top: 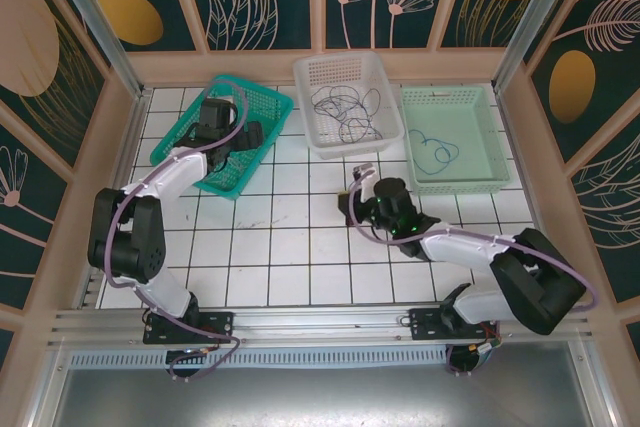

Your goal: Untangle the cables

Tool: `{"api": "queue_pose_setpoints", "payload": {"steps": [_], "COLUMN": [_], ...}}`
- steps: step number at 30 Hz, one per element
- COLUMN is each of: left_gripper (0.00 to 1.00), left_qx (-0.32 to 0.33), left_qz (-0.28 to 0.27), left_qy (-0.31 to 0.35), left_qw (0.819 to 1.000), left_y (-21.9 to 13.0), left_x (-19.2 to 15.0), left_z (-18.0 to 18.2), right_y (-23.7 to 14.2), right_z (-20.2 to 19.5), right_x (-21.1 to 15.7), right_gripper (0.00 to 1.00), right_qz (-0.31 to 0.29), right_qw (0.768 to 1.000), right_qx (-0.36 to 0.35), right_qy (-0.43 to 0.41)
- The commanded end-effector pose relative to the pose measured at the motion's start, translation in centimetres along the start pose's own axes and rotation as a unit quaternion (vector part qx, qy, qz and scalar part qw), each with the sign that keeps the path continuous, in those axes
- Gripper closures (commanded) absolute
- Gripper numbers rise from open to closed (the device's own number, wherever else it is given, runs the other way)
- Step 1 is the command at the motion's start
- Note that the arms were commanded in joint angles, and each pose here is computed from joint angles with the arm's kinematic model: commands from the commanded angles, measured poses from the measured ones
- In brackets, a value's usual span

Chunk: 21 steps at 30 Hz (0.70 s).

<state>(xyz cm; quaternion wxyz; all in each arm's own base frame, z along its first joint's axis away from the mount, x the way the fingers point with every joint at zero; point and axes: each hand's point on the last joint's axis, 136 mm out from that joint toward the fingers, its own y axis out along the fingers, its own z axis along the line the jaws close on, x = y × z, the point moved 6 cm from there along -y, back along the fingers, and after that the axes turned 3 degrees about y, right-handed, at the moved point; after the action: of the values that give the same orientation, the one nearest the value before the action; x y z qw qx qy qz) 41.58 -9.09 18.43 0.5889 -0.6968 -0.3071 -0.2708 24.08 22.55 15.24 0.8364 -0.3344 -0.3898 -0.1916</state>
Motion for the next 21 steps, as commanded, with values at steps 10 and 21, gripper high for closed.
{"api": "queue_pose_setpoints", "payload": {"steps": [10,21], "left_gripper": [0.02,0.09], "left_qx": [-0.243,-0.433], "left_qz": [-0.102,-0.049], "left_qy": [0.032,0.049], "left_qw": [0.964,0.899], "left_y": [-8.2,-8.9], "left_x": [0.0,-6.2], "left_z": [-9.1,-14.3], "right_y": [-3.4,-5.2], "right_z": [2.4,3.9], "right_x": [4.5,4.0], "right_gripper": [1.00,1.00], "right_qz": [0.010,0.060], "right_qw": [0.968,0.932], "right_qx": [0.245,0.356], "right_qy": [0.059,0.013]}}
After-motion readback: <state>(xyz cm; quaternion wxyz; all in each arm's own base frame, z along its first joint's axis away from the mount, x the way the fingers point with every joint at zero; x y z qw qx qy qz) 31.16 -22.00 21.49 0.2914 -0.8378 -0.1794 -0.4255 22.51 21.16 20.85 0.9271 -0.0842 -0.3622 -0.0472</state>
